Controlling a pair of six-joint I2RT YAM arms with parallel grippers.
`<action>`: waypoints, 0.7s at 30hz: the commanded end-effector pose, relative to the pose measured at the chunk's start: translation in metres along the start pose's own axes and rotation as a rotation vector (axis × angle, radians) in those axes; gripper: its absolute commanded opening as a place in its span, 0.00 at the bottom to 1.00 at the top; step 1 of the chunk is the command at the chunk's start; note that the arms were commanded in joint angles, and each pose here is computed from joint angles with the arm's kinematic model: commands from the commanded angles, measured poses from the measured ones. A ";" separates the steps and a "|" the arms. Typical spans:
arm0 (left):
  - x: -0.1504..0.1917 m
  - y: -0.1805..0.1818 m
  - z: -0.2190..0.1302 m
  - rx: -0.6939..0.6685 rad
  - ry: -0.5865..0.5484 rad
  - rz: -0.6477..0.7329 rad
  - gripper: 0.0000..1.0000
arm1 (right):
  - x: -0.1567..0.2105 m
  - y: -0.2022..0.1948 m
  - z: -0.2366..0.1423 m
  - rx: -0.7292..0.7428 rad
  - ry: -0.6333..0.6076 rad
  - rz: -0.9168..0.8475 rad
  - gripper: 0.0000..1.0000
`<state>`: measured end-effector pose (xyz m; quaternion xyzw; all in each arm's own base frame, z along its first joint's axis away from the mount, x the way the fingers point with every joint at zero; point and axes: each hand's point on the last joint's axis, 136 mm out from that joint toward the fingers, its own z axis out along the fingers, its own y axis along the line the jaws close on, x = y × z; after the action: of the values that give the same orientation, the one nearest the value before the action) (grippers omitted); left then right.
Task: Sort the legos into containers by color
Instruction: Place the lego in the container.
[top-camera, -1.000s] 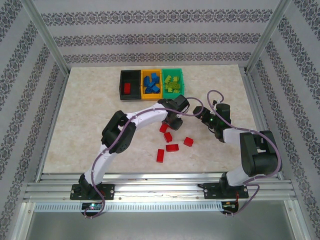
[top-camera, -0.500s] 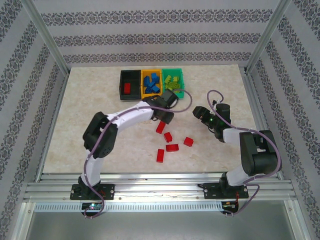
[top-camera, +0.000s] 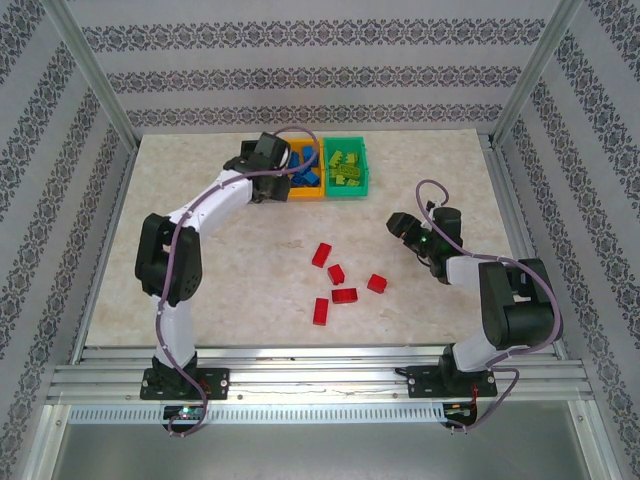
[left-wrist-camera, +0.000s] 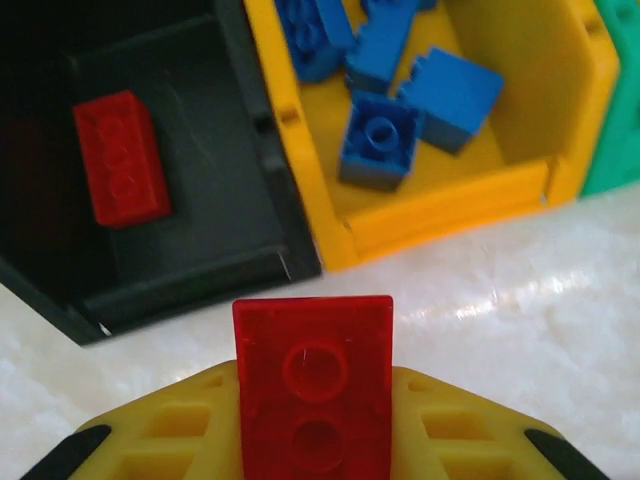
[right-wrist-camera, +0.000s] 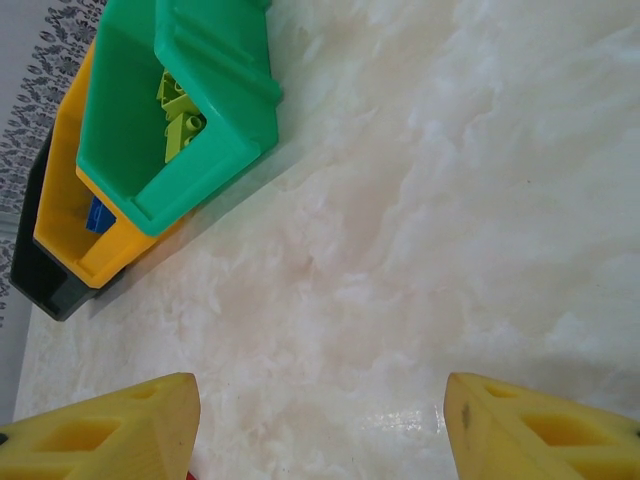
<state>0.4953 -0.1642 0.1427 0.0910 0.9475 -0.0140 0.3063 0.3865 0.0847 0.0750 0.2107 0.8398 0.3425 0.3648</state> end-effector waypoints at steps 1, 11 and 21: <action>-0.019 0.018 0.001 -0.039 0.002 -0.001 0.29 | -0.001 0.003 0.001 -0.027 0.000 0.000 0.66; -0.061 0.065 0.030 -0.103 -0.047 -0.138 0.50 | -0.001 0.002 0.001 -0.028 0.001 0.006 0.66; -0.035 0.020 0.018 0.122 -0.083 -0.177 0.66 | 0.001 0.001 0.006 -0.035 0.021 0.024 0.66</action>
<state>0.5490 -0.1327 0.1277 0.0239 0.9488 -0.0478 0.3113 0.3846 0.0880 0.0668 0.2109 0.8434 0.3488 0.3501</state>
